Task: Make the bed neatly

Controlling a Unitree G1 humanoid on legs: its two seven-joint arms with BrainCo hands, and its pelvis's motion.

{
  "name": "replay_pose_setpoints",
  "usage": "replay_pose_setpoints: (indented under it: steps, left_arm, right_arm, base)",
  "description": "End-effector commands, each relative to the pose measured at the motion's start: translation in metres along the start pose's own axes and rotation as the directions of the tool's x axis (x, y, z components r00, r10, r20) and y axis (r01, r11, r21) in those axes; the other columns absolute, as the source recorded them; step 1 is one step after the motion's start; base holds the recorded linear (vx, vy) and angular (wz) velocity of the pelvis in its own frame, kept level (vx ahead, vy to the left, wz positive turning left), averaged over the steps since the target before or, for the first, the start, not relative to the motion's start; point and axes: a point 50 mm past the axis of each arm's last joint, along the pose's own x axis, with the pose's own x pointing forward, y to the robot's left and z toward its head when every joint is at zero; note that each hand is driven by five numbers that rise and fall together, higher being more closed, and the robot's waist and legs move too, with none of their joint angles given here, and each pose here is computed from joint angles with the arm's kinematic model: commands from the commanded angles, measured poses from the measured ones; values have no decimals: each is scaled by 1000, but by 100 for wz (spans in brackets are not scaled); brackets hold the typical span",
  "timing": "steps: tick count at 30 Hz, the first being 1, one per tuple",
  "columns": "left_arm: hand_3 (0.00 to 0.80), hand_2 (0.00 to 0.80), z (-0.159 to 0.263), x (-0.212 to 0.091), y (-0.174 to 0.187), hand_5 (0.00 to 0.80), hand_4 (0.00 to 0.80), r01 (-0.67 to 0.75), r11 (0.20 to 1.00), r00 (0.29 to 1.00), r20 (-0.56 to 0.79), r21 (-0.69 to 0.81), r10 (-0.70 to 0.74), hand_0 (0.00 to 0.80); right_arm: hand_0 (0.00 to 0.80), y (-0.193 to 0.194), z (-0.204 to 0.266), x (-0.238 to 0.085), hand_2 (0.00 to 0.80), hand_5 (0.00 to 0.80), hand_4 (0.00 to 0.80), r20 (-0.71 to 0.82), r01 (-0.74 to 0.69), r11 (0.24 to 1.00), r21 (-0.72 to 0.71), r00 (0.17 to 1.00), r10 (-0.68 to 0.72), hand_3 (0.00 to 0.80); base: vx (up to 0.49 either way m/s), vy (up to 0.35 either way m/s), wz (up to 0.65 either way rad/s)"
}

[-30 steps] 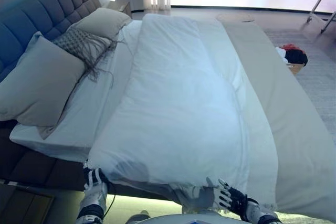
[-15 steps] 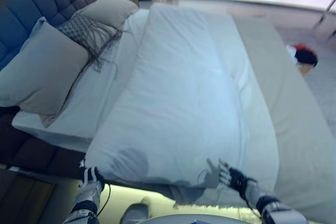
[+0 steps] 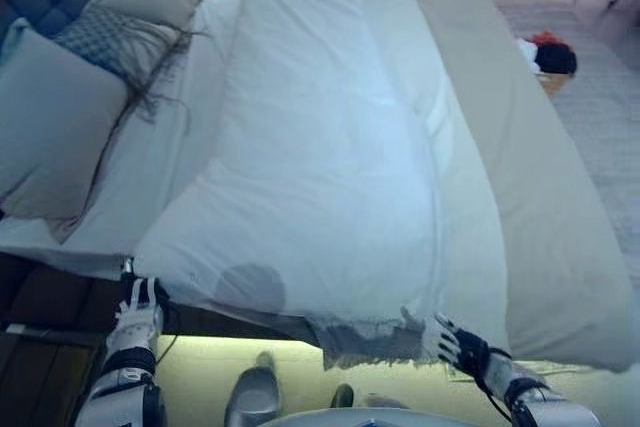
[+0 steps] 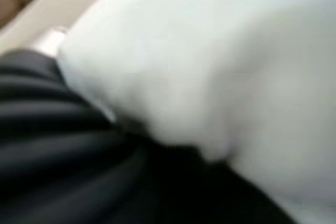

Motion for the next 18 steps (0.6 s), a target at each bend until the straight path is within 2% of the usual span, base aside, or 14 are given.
replay_pose_setpoints:
  steps: [1, 4, 7, 13, 18]
  left_arm:
    - [800, 800, 106, -7, -94, 800, 800, 291, 951, 893, 329, 103, -308, 800]
    - [800, 800, 123, -10, -95, 800, 800, 261, 960, 890, 358, 103, -281, 800]
    - [800, 800, 139, -14, -84, 800, 800, 220, 972, 887, 399, 76, -232, 800]
    - [800, 800, 153, -26, -43, 800, 800, 120, 992, 885, 456, -27, -94, 800]
    - [800, 800, 146, -33, 0, 800, 800, 45, 988, 878, 478, -149, 32, 800]
  right_arm:
    - [0, -32, 10, -10, 0, 0, 0, 11, 102, 994, 43, 995, -103, 0]
    - [0, -40, 7, -12, 0, 0, 0, 5, 135, 985, 105, 991, -136, 0]
    - [0, -39, 5, -12, 0, 0, 0, 6, 123, 983, 137, 992, -125, 0]
    - [0, -12, 4, -3, 0, 0, 0, 38, 28, 991, 129, 999, -33, 0]
    - [0, 4, 10, 1, 0, 0, 0, 64, -23, 992, 126, 998, 15, 0]
  base:
    - [-28, 281, 1]
    - [-27, 244, 3]
    - [-8, 172, 50]
    - [-11, 115, 12]
    - [-22, 54, -1]
